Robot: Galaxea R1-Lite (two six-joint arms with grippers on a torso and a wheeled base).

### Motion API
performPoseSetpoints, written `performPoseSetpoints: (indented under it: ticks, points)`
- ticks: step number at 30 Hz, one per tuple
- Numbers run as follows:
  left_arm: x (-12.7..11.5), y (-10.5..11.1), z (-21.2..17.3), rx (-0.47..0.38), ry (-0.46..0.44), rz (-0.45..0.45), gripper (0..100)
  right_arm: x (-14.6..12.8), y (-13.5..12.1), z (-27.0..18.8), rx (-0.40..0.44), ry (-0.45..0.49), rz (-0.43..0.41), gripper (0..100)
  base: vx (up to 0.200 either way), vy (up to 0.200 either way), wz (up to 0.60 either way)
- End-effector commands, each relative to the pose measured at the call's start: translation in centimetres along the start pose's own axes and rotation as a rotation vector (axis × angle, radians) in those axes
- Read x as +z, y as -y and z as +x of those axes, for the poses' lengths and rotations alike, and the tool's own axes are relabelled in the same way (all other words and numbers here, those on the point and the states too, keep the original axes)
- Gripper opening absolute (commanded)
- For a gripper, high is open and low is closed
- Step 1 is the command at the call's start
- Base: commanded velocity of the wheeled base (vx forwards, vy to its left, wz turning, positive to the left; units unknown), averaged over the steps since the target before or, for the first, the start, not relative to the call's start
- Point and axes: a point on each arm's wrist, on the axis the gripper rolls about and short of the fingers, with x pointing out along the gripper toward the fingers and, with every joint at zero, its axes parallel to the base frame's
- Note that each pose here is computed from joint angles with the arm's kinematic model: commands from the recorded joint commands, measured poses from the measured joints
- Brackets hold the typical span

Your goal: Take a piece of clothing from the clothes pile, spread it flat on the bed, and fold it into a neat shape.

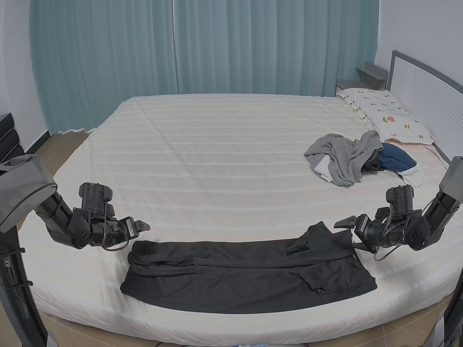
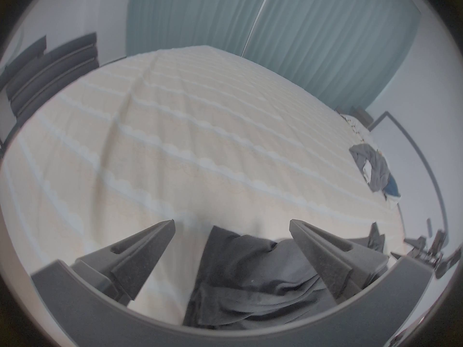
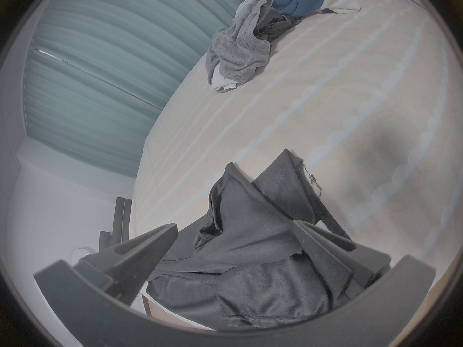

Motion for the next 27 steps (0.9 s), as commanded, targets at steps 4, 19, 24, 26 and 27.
performPoseSetpoints:
  ticks: [4, 19, 24, 26, 27]
  points:
    - [-0.2, 0.2, 3.0, -0.053, -0.092, -0.069, 100, -0.1, 1.1, 0.1, -0.021, -0.006, 0.026, 100, 0.000, 0.000, 0.00]
    - [-0.3, -0.5, 4.0, -0.021, -0.103, -0.103, 0, 0.1, 2.0, 0.9, -0.041, -0.015, 0.042, 100, 0.000, 0.000, 0.00]
    - [0.4, -0.9, 3.6, 0.048, -0.041, -0.121, 0, 0.3, 2.3, 1.8, -0.045, -0.019, 0.048, 100, 0.000, 0.000, 0.00]
    - [0.5, -1.0, 3.6, 0.058, -0.029, -0.120, 0, 0.5, 2.6, 2.3, -0.048, -0.019, 0.052, 100, 0.000, 0.000, 0.00]
    - [0.6, -0.9, 3.7, 0.058, -0.026, -0.119, 0, 0.7, 2.7, 2.6, -0.049, -0.013, 0.056, 100, 0.000, 0.000, 0.00]
